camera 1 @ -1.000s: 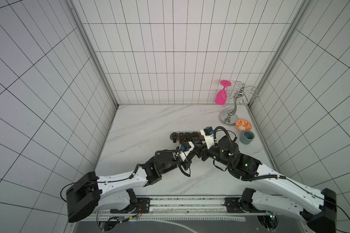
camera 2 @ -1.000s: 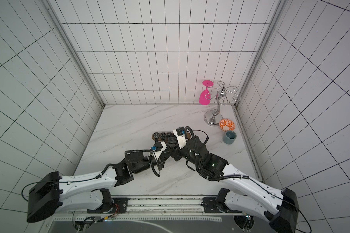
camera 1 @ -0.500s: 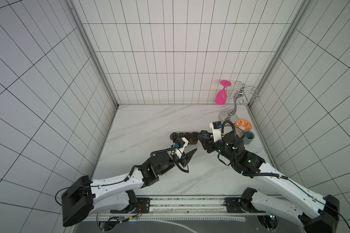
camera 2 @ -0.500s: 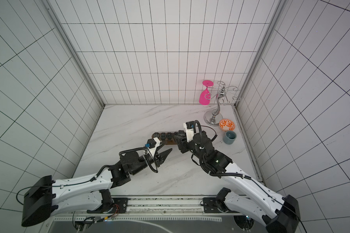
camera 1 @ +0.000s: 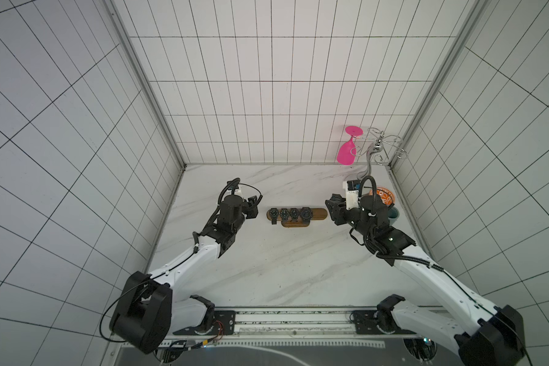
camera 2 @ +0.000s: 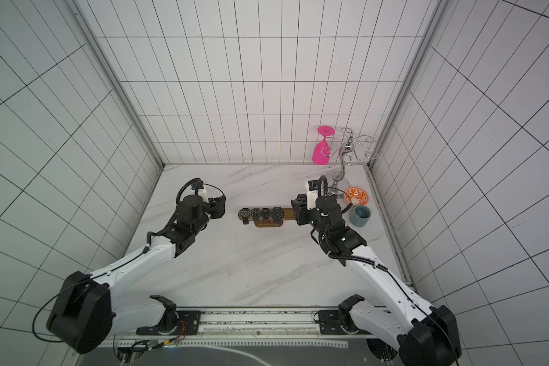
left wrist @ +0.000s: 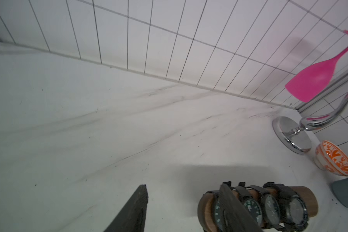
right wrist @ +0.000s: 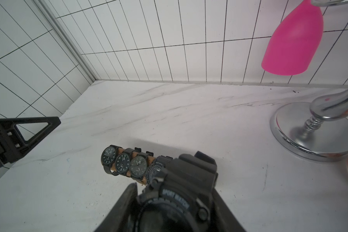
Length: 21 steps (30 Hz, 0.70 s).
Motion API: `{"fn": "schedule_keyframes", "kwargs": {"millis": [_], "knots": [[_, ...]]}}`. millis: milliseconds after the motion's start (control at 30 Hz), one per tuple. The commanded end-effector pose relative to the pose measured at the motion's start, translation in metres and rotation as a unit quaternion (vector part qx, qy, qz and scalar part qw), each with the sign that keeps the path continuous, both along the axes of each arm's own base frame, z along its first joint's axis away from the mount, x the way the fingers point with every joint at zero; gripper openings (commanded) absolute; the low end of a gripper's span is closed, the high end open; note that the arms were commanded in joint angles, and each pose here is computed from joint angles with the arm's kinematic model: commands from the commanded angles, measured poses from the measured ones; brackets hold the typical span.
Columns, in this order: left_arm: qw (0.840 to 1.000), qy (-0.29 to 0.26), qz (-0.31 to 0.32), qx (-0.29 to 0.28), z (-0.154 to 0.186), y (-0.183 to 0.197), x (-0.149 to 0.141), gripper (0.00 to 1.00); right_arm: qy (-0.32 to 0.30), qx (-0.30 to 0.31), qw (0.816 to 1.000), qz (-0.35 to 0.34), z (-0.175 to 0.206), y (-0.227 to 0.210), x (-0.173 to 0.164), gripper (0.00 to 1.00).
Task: Place watch on stand
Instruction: Place the watch on the stand.
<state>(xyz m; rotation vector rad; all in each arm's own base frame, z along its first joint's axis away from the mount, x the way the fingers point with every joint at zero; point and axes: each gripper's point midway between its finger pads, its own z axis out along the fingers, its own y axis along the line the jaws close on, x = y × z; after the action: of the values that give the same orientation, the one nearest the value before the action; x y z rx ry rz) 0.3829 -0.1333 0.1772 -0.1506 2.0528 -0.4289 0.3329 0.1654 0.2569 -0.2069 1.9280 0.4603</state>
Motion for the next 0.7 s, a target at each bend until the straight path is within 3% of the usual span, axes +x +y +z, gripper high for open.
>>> {"fn": "schedule_keyframes", "kwargs": {"millis": [0, 167, 667], "knots": [[0.994, 0.089, -0.041, -0.056, -0.026, -0.015, -0.007, 0.61, -0.004, 0.009, 1.0, 0.005, -0.01, -0.002, 0.006, 0.43], [0.988, 0.121, -0.066, -0.076, -0.04, -0.027, 0.001, 0.66, 0.025, 0.019, 1.0, 0.0, -0.039, -0.009, 0.014, 0.42], [0.97, 0.137, -0.132, -0.15, -0.055, -0.059, 0.008, 0.72, 0.073, 0.006, 0.997, -0.03, -0.105, -0.028, 0.034, 0.41]]}}
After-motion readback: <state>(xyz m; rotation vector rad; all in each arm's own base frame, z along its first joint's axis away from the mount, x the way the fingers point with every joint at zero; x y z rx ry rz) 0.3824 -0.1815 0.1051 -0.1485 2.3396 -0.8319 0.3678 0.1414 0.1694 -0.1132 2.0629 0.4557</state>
